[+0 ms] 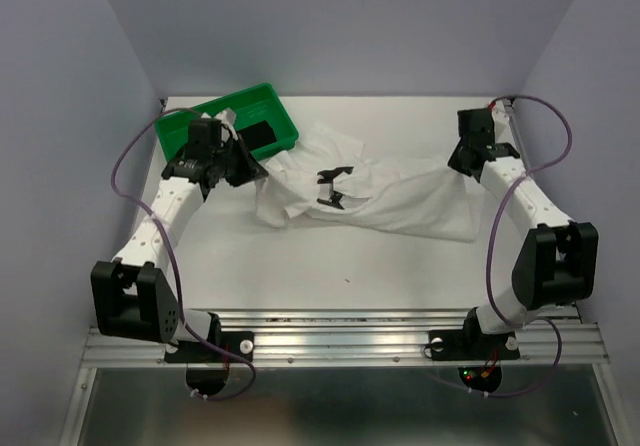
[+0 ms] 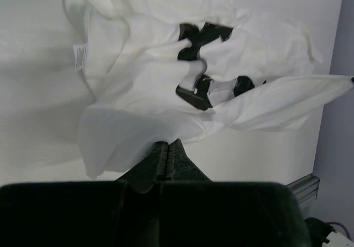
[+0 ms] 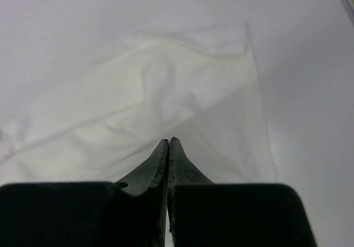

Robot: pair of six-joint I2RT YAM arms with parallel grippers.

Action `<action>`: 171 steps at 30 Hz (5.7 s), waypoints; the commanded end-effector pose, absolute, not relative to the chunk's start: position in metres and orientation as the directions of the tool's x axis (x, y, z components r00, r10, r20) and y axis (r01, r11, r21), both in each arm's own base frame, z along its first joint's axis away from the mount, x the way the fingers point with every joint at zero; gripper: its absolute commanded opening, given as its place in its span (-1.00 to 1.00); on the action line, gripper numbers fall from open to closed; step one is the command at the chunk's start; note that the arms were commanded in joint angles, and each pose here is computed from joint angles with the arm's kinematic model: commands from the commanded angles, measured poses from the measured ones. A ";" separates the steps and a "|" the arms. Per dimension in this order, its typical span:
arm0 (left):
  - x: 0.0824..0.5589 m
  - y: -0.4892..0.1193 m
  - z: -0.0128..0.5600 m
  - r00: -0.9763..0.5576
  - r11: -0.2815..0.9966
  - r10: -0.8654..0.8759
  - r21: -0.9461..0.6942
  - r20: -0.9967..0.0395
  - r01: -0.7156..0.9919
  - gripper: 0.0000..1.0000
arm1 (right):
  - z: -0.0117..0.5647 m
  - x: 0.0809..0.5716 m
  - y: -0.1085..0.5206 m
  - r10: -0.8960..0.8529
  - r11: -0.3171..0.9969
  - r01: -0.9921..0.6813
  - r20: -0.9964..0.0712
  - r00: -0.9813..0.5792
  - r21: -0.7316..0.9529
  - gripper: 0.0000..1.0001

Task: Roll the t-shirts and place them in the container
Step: Flatten out the T-shirt at the center of the board.

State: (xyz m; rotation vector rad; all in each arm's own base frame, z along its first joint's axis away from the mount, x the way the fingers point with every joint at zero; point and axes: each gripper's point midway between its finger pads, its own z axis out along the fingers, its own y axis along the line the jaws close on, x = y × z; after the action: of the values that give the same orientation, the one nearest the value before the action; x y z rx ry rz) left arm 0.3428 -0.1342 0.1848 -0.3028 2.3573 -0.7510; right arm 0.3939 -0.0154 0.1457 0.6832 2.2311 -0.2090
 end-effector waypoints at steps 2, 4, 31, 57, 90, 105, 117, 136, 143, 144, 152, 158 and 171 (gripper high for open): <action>0.391 -0.134 0.303 -0.614 0.808 -0.389 -0.575 -0.686 0.131 -1.00 | 0.296 0.462 -0.017 0.346 0.878 0.432 -0.896 -0.278 0.205 -0.99; 0.391 -0.133 0.331 -0.575 0.800 -0.402 -0.579 -0.712 0.158 -1.00 | 0.333 0.459 -0.016 0.344 0.883 0.405 -0.915 -0.210 0.239 -0.99; 0.251 -0.117 0.130 -0.797 0.797 -0.407 -0.600 -0.446 -0.072 -1.00 | 0.125 0.231 0.019 0.767 0.626 0.666 -0.473 -0.433 0.405 0.32; 0.253 -0.118 0.137 -0.796 0.802 -0.378 -0.597 -0.473 -0.026 -1.00 | 0.047 0.239 0.016 0.910 0.371 0.744 -0.378 -0.172 0.555 0.27; 0.280 -0.122 0.232 -0.667 0.757 -0.457 -0.651 -0.588 0.055 -1.00 | 0.199 0.299 -0.010 0.836 0.439 0.579 -0.548 0.016 0.687 -0.99; 0.293 -0.111 0.444 -0.309 0.739 -0.536 -0.614 -0.785 0.277 -1.00 | 0.440 0.301 -0.018 0.678 0.659 0.265 -0.709 0.196 0.704 -0.99; 0.218 -0.099 0.599 0.020 0.738 -0.550 -0.475 -0.835 0.479 -1.00 | 0.575 0.230 -0.020 0.591 0.756 0.042 -0.710 0.384 0.653 -0.99; 0.092 -0.073 0.690 0.309 0.744 -0.588 -0.349 -0.748 0.570 -1.00 | 0.635 0.114 -0.042 0.553 0.759 -0.022 -0.626 0.550 0.651 -0.99; 0.139 -0.074 0.658 0.233 0.776 -0.553 -0.393 -0.800 0.492 -1.00 | 0.596 0.159 -0.045 0.526 0.763 0.109 -0.710 0.467 0.637 -0.99; 0.161 -0.076 0.639 0.181 0.782 -0.543 -0.415 -0.820 0.465 -1.00 | 0.589 0.168 -0.045 0.523 0.764 0.128 -0.723 0.451 0.632 -0.99; 0.273 -0.101 0.466 -0.225 0.796 -0.474 -0.524 -0.851 0.303 -1.00 | 0.446 0.292 -0.034 0.460 0.811 0.348 -0.880 0.121 0.471 -0.99; 0.337 -0.109 0.310 -0.493 0.819 -0.440 -0.560 -0.751 0.123 -1.00 | 0.295 0.395 -0.021 0.412 0.847 0.449 -0.884 -0.221 0.283 -0.99; 0.403 -0.094 0.207 -0.588 0.859 -0.459 -0.501 -0.666 -0.104 -1.00 | 0.167 0.534 -0.013 0.357 0.866 0.480 -0.848 -0.393 0.142 -0.99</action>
State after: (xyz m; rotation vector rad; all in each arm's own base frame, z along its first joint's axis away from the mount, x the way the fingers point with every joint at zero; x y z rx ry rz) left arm 0.3733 -0.1006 0.1711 -0.4157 2.3065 -0.5511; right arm 0.4721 -0.0103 0.1002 0.6172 2.2567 -0.2246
